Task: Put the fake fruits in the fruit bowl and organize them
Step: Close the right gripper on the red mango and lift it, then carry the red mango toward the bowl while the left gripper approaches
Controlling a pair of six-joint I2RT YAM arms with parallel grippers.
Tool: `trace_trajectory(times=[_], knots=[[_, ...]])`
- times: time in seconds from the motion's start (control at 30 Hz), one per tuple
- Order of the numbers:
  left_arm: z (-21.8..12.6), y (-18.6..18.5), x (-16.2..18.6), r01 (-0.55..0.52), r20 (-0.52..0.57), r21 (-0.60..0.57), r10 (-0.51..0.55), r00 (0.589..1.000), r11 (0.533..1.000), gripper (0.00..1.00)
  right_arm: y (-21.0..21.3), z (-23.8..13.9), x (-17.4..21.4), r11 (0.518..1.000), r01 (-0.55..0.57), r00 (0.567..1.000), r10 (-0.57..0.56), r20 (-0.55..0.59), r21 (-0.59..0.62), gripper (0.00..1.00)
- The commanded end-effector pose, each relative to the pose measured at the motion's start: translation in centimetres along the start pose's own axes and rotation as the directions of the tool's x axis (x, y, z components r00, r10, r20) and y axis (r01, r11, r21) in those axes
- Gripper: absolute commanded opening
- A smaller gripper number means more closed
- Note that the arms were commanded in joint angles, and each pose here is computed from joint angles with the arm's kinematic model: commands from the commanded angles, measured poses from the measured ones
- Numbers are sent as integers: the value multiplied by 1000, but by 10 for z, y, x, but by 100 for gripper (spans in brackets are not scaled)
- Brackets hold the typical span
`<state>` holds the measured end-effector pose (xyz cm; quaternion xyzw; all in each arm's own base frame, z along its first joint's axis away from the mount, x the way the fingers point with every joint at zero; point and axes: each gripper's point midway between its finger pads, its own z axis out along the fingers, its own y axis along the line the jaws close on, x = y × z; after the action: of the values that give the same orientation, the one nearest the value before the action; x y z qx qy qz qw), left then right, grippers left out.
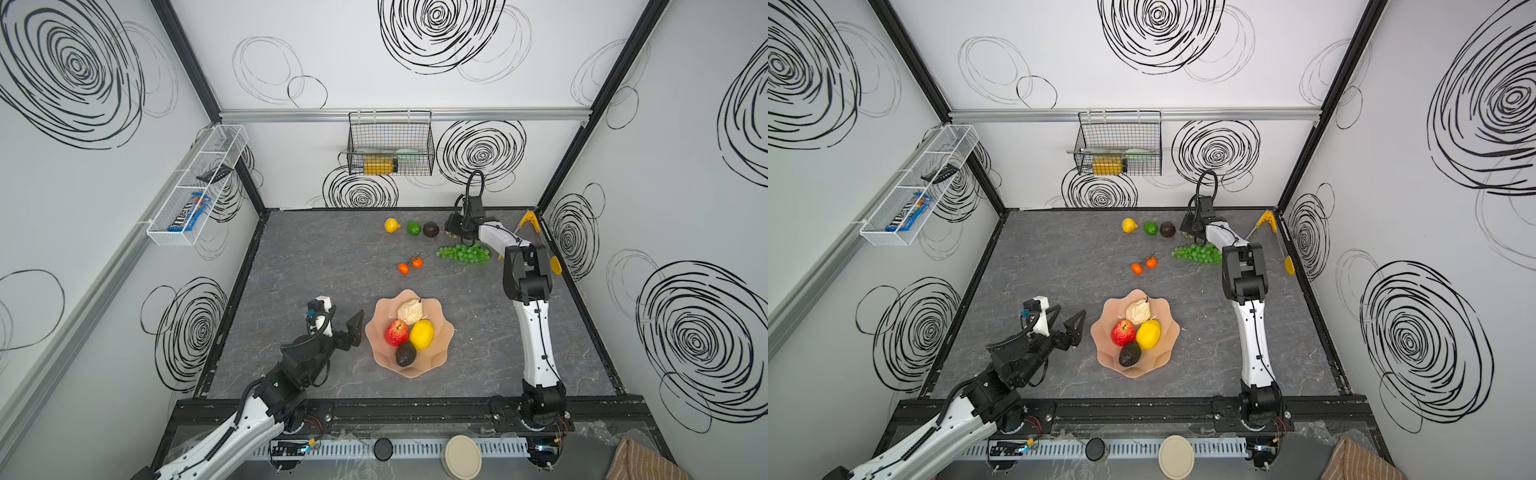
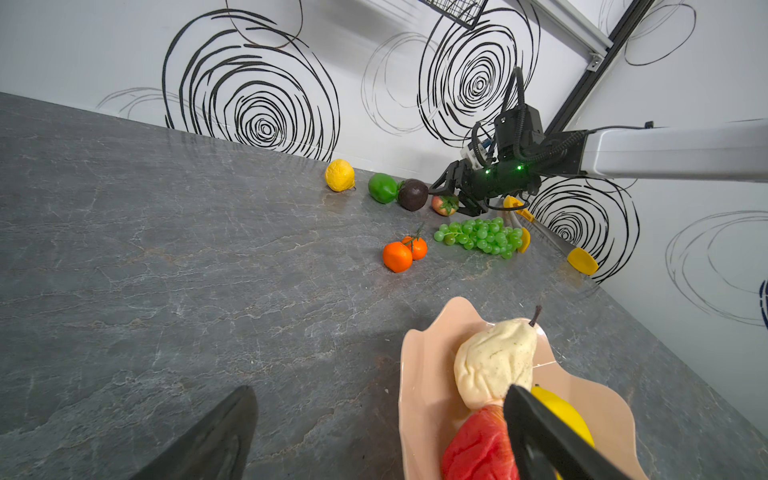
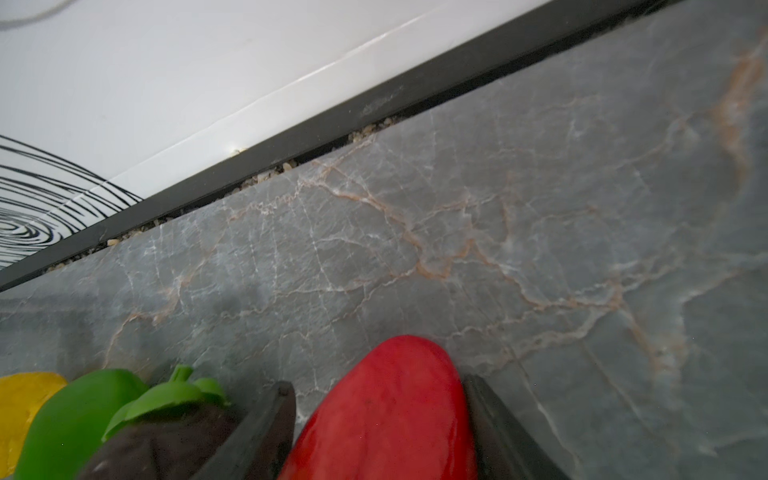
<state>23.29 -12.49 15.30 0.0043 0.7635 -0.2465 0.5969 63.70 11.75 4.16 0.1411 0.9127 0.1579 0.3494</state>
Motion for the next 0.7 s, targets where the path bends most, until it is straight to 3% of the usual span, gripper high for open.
trace_trajectory(times=[0.0, 0.37, 0.47, 0.67], knots=[[0, -2, -8, 3, 40, 11, -3, 999, 1000, 96, 14, -30, -29, 997, -33, 998, 37, 53, -74, 60], [2, -6, -6, -9, 32, 30, 8, 999, 1000, 98, 29, -106, -43, 978, -94, 987, 116, 111, -186, 59], [5, -9, -6, -4, 27, 45, 2, 1000, 999, 99, 34, -134, -33, 964, -123, 983, 151, 105, -235, 59], [14, -34, -15, 104, -7, 146, -104, 995, 984, 88, 46, -189, 8, 941, -156, 974, 196, 110, -300, 56]])
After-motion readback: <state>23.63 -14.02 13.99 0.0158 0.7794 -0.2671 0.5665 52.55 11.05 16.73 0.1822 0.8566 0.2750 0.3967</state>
